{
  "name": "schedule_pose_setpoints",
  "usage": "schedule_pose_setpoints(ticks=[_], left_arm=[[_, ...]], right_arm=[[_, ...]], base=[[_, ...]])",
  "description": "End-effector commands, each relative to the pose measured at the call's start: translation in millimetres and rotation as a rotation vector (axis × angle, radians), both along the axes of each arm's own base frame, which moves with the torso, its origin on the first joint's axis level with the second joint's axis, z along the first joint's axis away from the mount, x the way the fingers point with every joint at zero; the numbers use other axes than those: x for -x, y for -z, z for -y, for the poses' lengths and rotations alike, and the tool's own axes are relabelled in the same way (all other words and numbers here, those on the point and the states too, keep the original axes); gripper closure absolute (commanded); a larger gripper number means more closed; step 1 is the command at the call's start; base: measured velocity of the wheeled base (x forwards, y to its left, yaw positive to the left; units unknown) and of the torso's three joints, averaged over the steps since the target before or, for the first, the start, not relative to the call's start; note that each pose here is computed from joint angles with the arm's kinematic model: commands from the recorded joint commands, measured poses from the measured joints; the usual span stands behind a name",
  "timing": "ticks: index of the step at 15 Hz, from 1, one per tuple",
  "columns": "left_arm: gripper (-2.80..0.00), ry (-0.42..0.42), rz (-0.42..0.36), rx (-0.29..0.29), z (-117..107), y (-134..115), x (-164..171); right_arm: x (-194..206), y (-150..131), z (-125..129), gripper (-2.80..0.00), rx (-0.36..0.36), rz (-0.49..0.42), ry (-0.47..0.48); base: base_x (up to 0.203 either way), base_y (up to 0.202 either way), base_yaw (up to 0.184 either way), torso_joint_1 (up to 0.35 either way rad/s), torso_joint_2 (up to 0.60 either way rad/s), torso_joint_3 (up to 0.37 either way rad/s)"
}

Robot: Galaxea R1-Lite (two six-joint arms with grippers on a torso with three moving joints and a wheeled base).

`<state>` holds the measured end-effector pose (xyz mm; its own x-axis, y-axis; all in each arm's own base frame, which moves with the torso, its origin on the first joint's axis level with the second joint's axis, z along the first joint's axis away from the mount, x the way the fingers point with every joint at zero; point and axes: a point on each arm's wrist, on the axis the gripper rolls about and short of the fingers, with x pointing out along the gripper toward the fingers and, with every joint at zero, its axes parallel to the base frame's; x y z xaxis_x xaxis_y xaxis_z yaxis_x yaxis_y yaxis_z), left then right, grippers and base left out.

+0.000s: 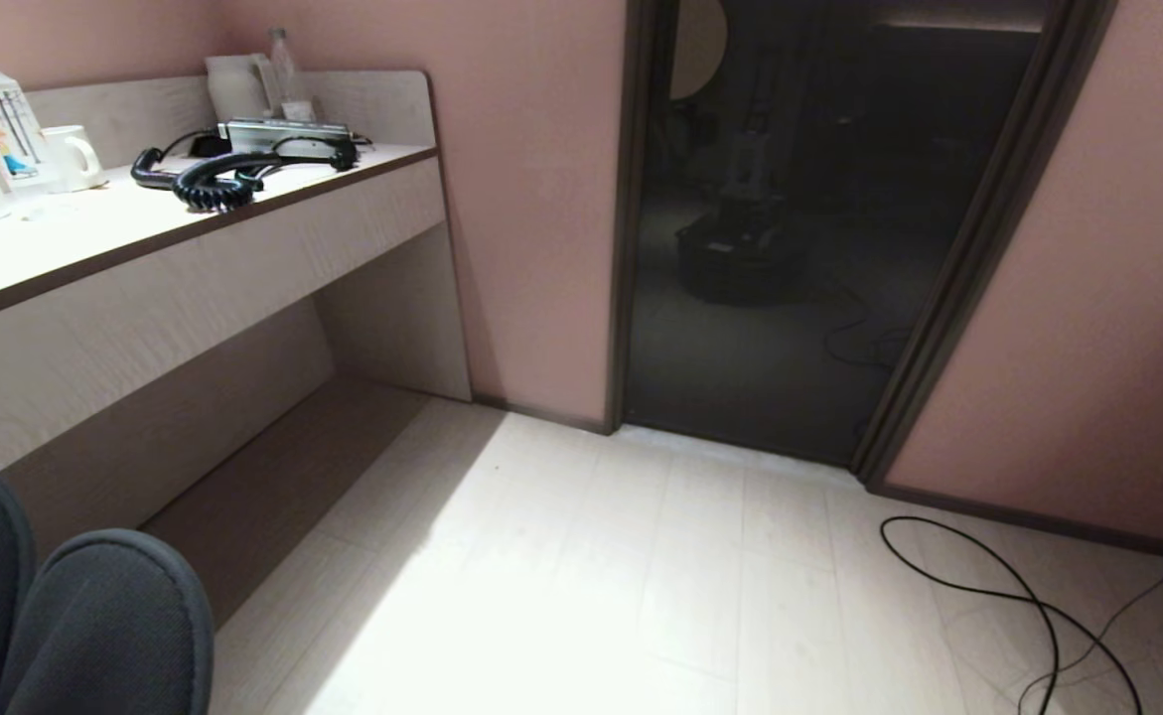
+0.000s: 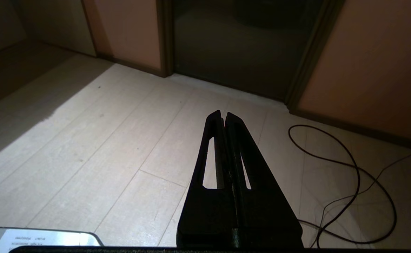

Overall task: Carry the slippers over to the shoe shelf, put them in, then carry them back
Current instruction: Place the slippers into the shoe cabinet

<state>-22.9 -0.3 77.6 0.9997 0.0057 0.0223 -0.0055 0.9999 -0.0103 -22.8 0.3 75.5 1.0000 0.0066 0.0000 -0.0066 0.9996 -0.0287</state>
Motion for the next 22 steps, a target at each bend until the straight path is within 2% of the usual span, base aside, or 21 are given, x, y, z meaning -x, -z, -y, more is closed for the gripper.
schedule_pose_setpoints(ticks=[1,7,22], left_arm=[[0.00,0.000,-0.009,0.003,0.0,2.1,-0.7],[0.00,0.000,-0.007,0.005,0.0,1.9,-0.7],[0.00,-0.002,-0.007,0.007,0.0,1.9,-0.7]], right_arm=[[-0.1,0.0,0.0,0.00,0.000,-0.002,-0.001],[-0.1,0.0,0.0,0.00,-0.003,-0.002,-0.002],[-0.1,0.1,0.0,0.00,-0.010,-0.003,0.000]], base=[[0.000,0.000,0.000,0.002,0.00,0.203],[0.000,0.000,0.000,0.002,0.00,0.170],[0.000,0.000,0.000,0.001,0.00,0.005]])
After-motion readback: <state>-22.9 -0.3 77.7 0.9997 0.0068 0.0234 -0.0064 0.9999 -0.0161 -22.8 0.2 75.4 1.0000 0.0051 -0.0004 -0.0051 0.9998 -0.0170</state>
